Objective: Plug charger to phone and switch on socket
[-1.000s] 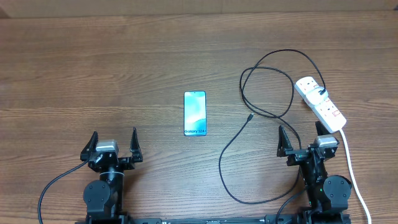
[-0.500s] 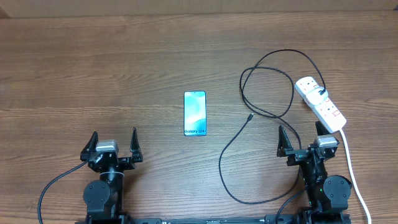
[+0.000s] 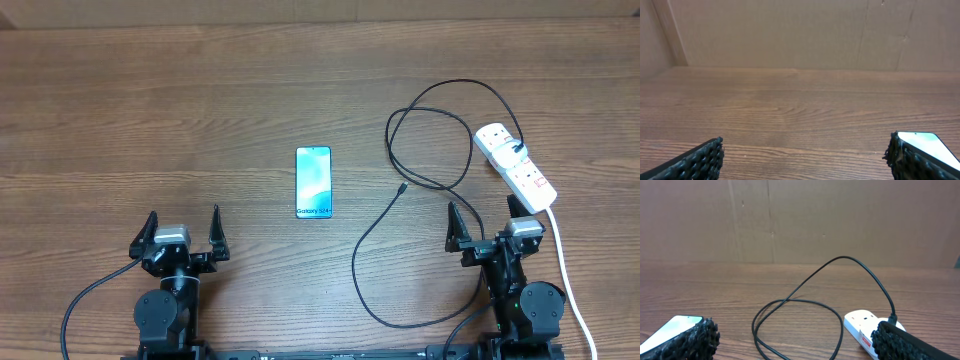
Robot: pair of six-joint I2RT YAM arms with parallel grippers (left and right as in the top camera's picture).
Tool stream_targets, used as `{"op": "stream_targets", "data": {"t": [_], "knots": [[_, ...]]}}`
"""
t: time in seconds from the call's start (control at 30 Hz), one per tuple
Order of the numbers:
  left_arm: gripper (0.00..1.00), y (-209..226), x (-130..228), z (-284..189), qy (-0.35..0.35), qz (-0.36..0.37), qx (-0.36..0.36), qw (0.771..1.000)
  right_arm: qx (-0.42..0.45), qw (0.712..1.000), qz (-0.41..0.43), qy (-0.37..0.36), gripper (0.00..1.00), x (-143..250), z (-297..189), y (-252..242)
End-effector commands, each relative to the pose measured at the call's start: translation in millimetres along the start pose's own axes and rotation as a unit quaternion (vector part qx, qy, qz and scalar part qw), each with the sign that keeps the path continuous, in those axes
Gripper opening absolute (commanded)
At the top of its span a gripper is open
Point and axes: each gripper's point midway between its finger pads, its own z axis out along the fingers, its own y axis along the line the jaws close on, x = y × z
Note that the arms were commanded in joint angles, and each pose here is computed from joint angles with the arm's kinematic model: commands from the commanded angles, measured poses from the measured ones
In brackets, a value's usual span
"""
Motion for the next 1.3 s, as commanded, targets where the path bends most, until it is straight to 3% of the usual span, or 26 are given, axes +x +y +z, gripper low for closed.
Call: {"op": "stream_targets", "data": {"t": [0.0,0.67,0.8,0.97,1.07,1.27], "knots": [[1.0,1,-1,0,-0.004,0.009,-0.004,1.0,0.001,1.0,-0.002,-0.002,1.0,2,0,0],[0.99,-1,-1,0,-0.004,0.0,0.003,1.0,0.001,1.0,-0.002,-0.002,1.0,2,0,0],[1.0,-28,-3,-3,-0.002,-0.071,0.08,0.994,0.001,1.0,-0.003,-0.002,1.0,2,0,0],[0.99,-66,-15,-14,-0.003,-0.139,0.199,0.97,0.001,1.0,-0.003,-0.002,1.0,2,0,0],[1.0,-72,-38,-19,-0.049,-0.133,0.223,0.964,0.001,1.0,-0.003,-0.002,1.0,2,0,0],[1.0,-68,-120,-46,-0.202,-0.141,0.24,0.939,0.001,1.0,-0.003,-0.002,1.0,2,0,0]]}}
